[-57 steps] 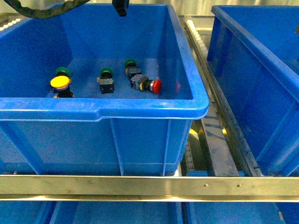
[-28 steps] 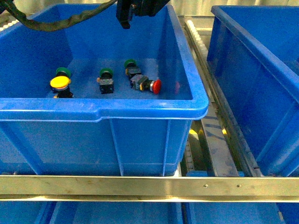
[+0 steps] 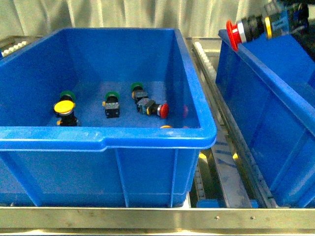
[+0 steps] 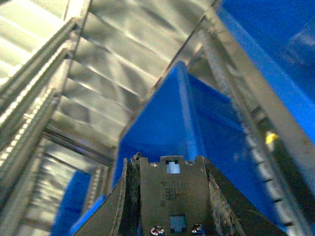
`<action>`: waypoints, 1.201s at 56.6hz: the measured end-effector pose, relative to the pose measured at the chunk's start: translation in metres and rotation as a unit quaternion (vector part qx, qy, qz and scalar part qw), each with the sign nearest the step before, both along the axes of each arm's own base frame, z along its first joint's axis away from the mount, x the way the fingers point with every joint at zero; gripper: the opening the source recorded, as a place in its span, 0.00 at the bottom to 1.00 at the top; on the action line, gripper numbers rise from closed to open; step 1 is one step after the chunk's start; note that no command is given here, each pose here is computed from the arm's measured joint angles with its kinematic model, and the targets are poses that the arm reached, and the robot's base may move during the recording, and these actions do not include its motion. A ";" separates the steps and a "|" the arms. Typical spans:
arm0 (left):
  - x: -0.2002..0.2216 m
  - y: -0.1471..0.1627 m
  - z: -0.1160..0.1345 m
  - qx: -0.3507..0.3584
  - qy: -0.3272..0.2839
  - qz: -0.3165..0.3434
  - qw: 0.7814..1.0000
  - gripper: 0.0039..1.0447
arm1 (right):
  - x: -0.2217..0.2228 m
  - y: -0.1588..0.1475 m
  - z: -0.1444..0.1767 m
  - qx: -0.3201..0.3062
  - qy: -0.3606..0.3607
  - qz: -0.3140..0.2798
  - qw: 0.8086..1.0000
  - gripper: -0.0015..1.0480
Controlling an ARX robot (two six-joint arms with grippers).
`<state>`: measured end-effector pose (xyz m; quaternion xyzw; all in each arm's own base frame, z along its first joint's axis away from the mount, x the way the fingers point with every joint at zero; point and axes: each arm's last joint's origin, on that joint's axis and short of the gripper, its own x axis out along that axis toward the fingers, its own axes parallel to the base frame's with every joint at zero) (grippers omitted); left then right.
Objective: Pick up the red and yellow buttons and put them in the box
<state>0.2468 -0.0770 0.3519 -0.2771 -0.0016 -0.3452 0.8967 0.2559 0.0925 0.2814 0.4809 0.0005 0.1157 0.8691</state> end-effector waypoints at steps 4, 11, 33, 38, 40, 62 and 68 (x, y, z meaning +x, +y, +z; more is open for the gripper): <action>-0.024 0.020 0.002 0.020 -0.020 0.032 0.999 0.93 | -0.001 0.002 -0.002 -0.050 0.002 -0.022 0.998 0.25; -0.074 0.058 -0.003 0.050 -0.043 0.064 0.996 0.93 | -0.006 0.011 -0.003 -0.106 0.004 -0.052 0.993 0.25; -0.144 0.187 -0.098 0.090 0.017 0.277 0.956 0.80 | -0.052 0.090 0.022 -0.159 -0.019 -0.131 0.978 0.25; -0.148 0.188 -0.129 0.141 0.046 0.348 0.926 0.65 | -0.055 0.103 0.026 -0.167 -0.023 -0.158 0.973 0.25; -0.148 0.186 -0.143 0.179 0.043 0.355 0.917 0.58 | -0.057 0.107 0.029 -0.168 -0.024 -0.169 0.971 0.25; -0.144 0.135 -0.183 0.259 0.054 0.344 0.901 0.02 | -0.073 0.141 0.029 -0.226 0.002 -0.263 0.938 0.25; -0.150 0.120 -0.178 0.274 0.004 0.364 0.890 0.02 | -0.078 0.138 0.029 -0.223 0.010 -0.286 0.932 0.25</action>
